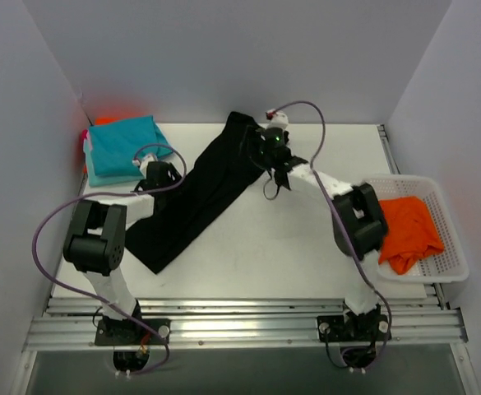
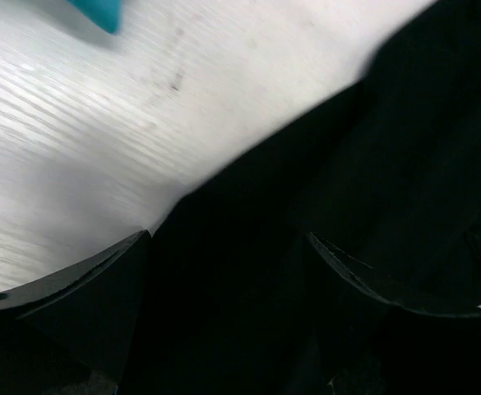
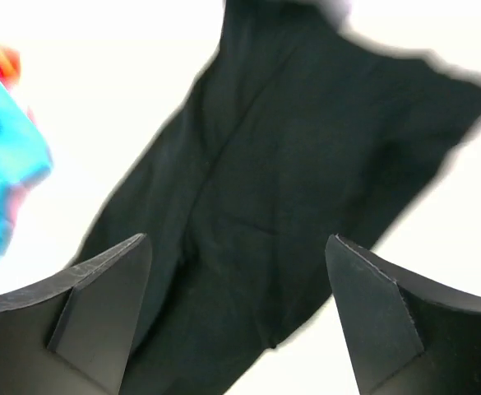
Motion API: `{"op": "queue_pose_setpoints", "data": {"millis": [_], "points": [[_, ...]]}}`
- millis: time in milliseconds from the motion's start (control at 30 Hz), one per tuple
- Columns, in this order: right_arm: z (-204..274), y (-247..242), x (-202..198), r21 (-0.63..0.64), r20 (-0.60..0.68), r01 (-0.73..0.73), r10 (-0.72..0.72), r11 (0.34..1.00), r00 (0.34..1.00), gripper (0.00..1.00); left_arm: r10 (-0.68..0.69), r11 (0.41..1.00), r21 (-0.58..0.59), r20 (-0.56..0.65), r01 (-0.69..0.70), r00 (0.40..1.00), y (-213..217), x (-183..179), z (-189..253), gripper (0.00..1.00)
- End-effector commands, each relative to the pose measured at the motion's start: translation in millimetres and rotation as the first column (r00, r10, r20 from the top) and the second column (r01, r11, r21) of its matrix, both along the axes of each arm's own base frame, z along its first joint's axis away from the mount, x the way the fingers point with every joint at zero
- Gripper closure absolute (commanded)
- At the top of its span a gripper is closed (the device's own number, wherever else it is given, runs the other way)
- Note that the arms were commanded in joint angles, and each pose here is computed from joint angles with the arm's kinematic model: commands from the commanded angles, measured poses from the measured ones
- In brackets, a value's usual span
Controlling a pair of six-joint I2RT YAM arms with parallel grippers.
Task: Fold and stack the t-shirts
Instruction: Fold the tshirt
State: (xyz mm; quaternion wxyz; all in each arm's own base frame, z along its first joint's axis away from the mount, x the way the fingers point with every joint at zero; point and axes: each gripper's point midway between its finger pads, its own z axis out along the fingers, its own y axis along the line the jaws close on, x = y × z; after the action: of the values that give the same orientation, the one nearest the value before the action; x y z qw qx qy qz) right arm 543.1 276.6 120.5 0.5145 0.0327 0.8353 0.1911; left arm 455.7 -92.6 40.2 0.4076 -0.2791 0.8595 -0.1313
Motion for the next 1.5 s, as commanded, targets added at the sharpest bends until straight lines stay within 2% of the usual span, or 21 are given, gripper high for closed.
{"op": "queue_pose_setpoints", "data": {"millis": [0, 67, 100, 133, 167, 233, 300, 333, 400, 500, 600, 700, 800, 1100, 1200, 1267, 1300, 1367, 1400, 1433, 1467], "points": [[148, -75, -41, 0.036, 0.326, 0.270, -0.266, 0.962, 0.907, 0.17, -0.035, 0.999, -0.018, 0.047, 0.036, 0.998, -31, 8, 23, 0.18], [158, -100, -71, 0.049, 0.332, 0.355, -0.350, 0.934, 0.876, 0.17, -0.073, 0.997, -0.016, 0.029, 0.073, 0.997, -55, -1, 20, 0.18], [187, -114, -94, 0.104, 0.362, 0.373, -0.384, 0.922, 0.849, 0.16, -0.068, 0.997, -0.023, 0.024, 0.069, 0.997, -62, -4, 18, 0.18], [169, -128, -111, 0.063, 0.329, 0.415, -0.411, 0.908, 0.850, 0.15, -0.084, 0.996, -0.025, 0.005, 0.084, 0.996, -75, -12, 13, 0.18], [191, -136, -131, 0.117, 0.340, 0.418, -0.431, 0.901, 0.836, 0.15, -0.089, 0.996, -0.032, -0.010, 0.089, 0.996, -82, -18, 7, 0.18], [176, -148, -154, 0.078, 0.294, 0.439, -0.442, 0.895, 0.848, 0.15, -0.122, 0.991, -0.049, -0.014, 0.121, 0.992, -113, -35, 3, 0.18], [185, -153, -178, 0.129, 0.282, 0.424, -0.443, 0.896, 0.851, 0.15, -0.141, 0.988, -0.060, -0.017, 0.140, 0.990, -138, -48, 0, 0.18], [169, -156, -188, 0.098, 0.254, 0.425, -0.435, 0.900, 0.864, 0.15, -0.148, 0.988, -0.051, -0.018, 0.146, 0.989, -149, -54, -2, 0.18], [174, -159, -208, 0.151, 0.243, 0.409, -0.435, 0.900, 0.867, 0.15, -0.206, 0.975, -0.083, -0.015, 0.204, 0.978, -195, -72, -3, 0.18], [159, -163, -229, 0.150, 0.201, 0.398, -0.422, 0.905, 0.884, 0.15, -0.268, 0.958, -0.112, -0.037, 0.263, 0.963, -247, -101, -13, 0.18], [131, -159, -246, 0.118, 0.100, 0.391, -0.403, 0.913, 0.910, 0.16, -0.327, 0.934, -0.160, -0.026, 0.319, 0.945, -296, -120, -7, 0.18], [103, -151, -260, 0.082, 0.026, 0.385, -0.388, 0.919, 0.921, 0.16, -0.336, 0.930, -0.152, 0.017, 0.335, 0.942, -318, -122, 14, 0.18], [81, -147, -270, 0.037, -0.009, 0.368, -0.368, 0.929, 0.930, 0.16, -0.304, 0.947, -0.100, 0.040, 0.306, 0.952, -302, -115, 36, 0.18], [42, -152, -277, -0.049, -0.072, 0.385, -0.387, 0.922, 0.919, 0.15, -0.096, 0.995, 0.041, 0.067, 0.093, 0.993, -163, -89, 53, 0.16], [33, -152, -275, -0.068, -0.072, 0.390, -0.394, 0.918, 0.916, 0.14, -0.077, 0.995, 0.073, 0.099, 0.070, 0.992, -142, -79, 61, 0.16], [26, -145, -267, -0.089, -0.071, 0.378, -0.384, 0.922, 0.921, 0.14, -0.113, 0.993, 0.055, 0.178, 0.104, 0.978, -152, -66, 75, 0.16], [23, -144, -264, -0.099, -0.067, 0.377, -0.384, 0.921, 0.921, 0.14, -0.151, 0.987, 0.087, 0.184, 0.137, 0.971, -157, -61, 71, 0.16], [15, -136, -250, -0.127, -0.061, 0.367, -0.377, 0.921, 0.924, 0.22, -0.207, 0.978, 0.070, 0.238, 0.195, 0.949, -178, -44, 89, 0.16], [14, -130, -244, -0.124, -0.072, 0.350, -0.361, 0.928, 0.930, 0.34, -0.241, 0.969, 0.112, 0.219, 0.221, 0.946, -184, -37, 78, 0.16], [18, -124, -232, -0.089, -0.058, 0.349, -0.355, 0.933, 0.933, 0.84, -0.249, 0.967, 0.109, 0.240, 0.229, 0.938, -195, -24, 95, 0.16], [7, -119, -227, -0.121, -0.081, 0.333, -0.344, 0.935, 0.935, 0.95, -0.265, 0.963, 0.119, 0.236, 0.243, 0.935, -199, -17, 95, 0.16]]}}
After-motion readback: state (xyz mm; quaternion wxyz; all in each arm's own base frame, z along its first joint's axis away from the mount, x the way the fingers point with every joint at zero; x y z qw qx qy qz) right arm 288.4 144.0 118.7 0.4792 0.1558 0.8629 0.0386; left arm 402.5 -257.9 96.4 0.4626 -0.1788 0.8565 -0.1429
